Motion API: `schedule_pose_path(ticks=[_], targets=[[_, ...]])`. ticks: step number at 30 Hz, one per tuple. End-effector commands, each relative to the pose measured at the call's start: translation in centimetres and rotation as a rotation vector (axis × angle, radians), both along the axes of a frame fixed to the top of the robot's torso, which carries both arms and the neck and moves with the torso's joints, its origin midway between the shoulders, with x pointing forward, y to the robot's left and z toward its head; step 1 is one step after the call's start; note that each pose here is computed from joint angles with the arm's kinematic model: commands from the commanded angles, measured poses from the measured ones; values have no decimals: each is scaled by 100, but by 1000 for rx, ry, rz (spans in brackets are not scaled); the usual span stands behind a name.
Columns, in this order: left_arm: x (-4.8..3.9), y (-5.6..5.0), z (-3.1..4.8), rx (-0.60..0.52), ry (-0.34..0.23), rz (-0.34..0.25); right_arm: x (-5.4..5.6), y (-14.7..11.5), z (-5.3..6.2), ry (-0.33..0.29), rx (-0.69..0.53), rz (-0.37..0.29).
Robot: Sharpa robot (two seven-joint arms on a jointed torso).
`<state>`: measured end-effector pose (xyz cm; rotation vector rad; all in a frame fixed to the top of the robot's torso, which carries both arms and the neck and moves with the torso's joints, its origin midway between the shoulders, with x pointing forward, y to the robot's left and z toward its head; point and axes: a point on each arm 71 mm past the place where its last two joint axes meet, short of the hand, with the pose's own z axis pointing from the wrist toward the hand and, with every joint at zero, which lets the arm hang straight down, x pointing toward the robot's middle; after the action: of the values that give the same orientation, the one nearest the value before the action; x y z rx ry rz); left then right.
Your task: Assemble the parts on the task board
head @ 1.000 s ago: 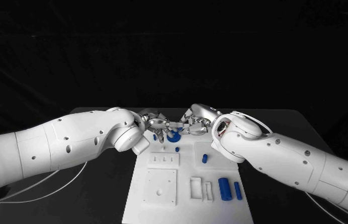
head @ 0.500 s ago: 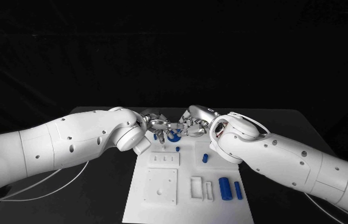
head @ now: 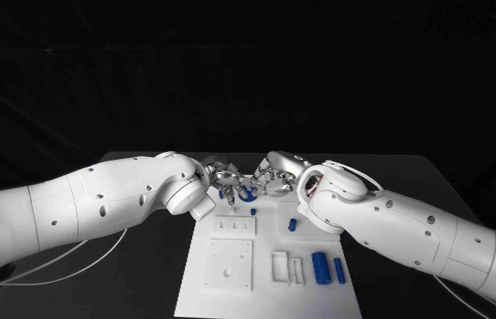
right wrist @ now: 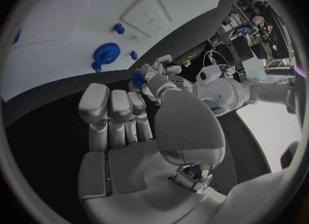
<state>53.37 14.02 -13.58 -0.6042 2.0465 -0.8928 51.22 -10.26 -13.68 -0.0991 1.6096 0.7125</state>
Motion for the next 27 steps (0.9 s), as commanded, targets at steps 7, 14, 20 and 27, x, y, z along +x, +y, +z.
schedule_pose_path(ticks=[7,14,20,27], targets=[[-4,-59,17,-9,-3,-30,-37,65,-8,7,-16,30],[-10,-33,9,-3,2,-27,-3,20,-34,11,-23,13],[-11,-9,4,9,3,-27,2,3,-36,9,-21,9],[-7,9,2,27,-4,-21,-4,-22,-20,1,4,8]])
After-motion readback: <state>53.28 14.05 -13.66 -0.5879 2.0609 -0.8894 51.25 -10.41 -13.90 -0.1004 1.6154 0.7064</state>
